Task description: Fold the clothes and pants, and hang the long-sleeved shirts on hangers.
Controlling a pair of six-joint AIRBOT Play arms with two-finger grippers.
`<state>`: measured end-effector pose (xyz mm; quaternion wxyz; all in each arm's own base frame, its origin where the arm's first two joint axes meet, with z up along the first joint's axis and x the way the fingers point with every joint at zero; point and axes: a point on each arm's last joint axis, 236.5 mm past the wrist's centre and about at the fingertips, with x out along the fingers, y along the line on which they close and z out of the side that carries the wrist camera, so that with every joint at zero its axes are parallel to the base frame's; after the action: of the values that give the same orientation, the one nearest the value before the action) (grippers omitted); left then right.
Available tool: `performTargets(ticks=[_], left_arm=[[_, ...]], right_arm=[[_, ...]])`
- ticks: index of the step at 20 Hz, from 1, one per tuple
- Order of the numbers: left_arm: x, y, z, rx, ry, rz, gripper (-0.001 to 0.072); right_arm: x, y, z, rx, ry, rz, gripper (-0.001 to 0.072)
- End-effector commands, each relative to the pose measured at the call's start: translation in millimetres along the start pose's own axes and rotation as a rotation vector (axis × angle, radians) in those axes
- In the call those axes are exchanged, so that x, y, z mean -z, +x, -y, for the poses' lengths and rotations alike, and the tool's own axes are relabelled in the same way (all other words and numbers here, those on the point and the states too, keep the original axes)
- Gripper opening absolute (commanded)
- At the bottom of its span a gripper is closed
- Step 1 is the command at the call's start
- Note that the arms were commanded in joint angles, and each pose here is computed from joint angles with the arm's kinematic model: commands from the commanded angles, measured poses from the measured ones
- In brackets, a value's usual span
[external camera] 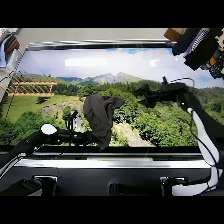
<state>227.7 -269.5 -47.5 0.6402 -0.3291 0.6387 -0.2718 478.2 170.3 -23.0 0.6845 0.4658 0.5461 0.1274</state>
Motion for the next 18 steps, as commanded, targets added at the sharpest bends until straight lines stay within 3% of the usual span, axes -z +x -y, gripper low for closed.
performTargets(ticks=[1,14,16,18], left_arm=[[-1,-1,0,0.001,-0.008,0.004,0.0017],[-1,-1,-4,-0.017,0.005,0.002,0.0017],[-1,-1,-4,-0.017,0.005,0.003,0.0017],[-1,-1,-5,-0.017,0.006,0.002,0.0017]], right_arm=[[-4,41,11,0.007,-0.034,0.037,0.0588],[5,112,-2,0.027,-0.109,0.034,0.0554],[12,118,4,0.048,-0.108,0.017,0.0465],[12,117,2,0.044,-0.106,0.017,0.032]])
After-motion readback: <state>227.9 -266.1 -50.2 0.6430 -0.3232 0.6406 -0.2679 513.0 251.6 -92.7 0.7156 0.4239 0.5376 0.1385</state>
